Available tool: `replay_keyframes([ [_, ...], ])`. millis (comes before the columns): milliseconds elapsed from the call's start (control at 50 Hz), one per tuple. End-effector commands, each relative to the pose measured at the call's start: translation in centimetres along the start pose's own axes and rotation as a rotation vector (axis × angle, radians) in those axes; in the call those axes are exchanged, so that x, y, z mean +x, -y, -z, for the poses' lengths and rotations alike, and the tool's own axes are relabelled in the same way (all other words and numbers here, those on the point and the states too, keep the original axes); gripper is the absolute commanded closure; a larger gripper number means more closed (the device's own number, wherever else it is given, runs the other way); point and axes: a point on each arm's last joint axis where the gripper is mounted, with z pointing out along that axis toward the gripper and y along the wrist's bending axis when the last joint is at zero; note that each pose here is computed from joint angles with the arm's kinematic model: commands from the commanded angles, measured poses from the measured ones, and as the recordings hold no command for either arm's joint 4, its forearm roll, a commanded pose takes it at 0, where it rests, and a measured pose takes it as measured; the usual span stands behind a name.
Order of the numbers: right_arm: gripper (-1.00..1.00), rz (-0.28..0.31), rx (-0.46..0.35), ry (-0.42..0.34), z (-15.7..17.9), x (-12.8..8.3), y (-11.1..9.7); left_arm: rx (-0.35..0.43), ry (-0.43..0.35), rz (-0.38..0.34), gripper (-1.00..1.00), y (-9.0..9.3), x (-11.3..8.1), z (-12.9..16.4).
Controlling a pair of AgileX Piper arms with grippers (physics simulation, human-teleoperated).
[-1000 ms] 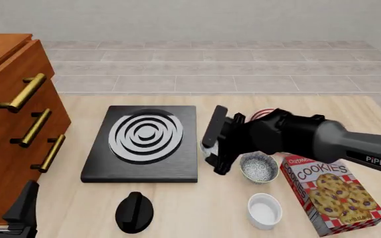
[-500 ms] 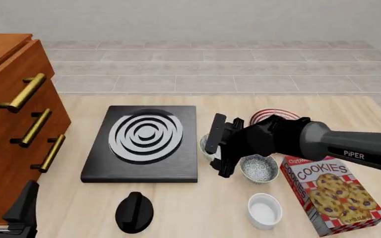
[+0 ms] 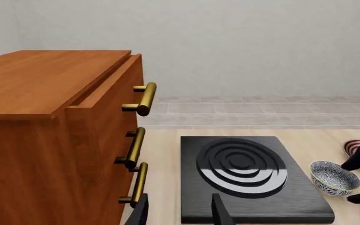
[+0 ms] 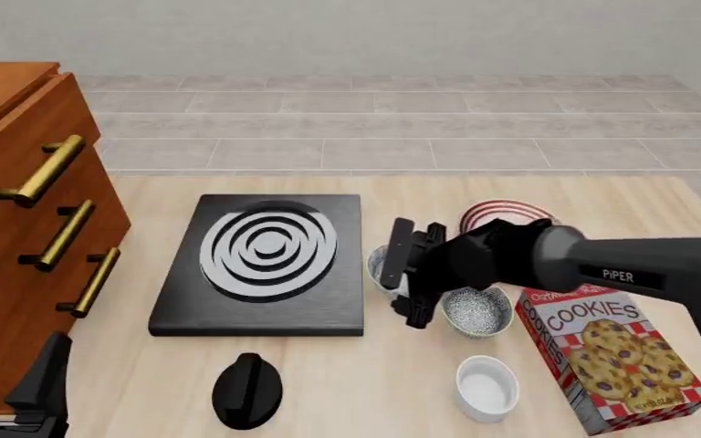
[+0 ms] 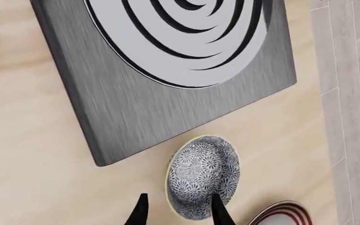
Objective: Pick the akita bowl from table center and place it on the plate.
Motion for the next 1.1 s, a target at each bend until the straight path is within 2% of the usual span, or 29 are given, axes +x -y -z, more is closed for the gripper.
replay_keyframes([
  [20, -1.00, 0.006, -0.008, -0.002, -1.2, -0.2, -0.2, 0.000, 0.000, 0.000, -1.00, 0.0, 0.0, 0.0],
  [300, -1.00, 0.006, -0.022, -0.018, -3.1, 0.4, -0.5, 0.000, 0.000, 0.000, -1.00, 0.0, 0.0, 0.0],
  [580, -1.00, -0.023, -0.036, -0.031, -3.7, 0.5, -0.7, 0.000, 0.000, 0.000, -1.00, 0.0, 0.0, 0.0],
  [660, -1.00, -0.018, -0.035, -0.039, -4.1, 1.2, -0.8, 0.000, 0.000, 0.000, -1.00, 0.0, 0.0, 0.0],
  [760, -1.00, -0.020, -0.036, -0.026, -3.8, 0.6, -1.1, 0.000, 0.000, 0.000, -1.00, 0.0, 0.0, 0.0],
  [780, 1.00, -0.011, -0.043, -0.025, -3.8, 0.4, -1.5, 0.000, 0.000, 0.000, -1.00, 0.0, 0.0, 0.0],
  [900, 1.00, 0.038, -0.032, -0.007, -3.2, -0.1, -1.5, 0.000, 0.000, 0.000, -1.00, 0.0, 0.0, 0.0],
  [1100, 1.00, 0.058, 0.000, 0.016, -2.2, -0.6, -0.6, 0.000, 0.000, 0.000, -1.00, 0.0, 0.0, 0.0],
])
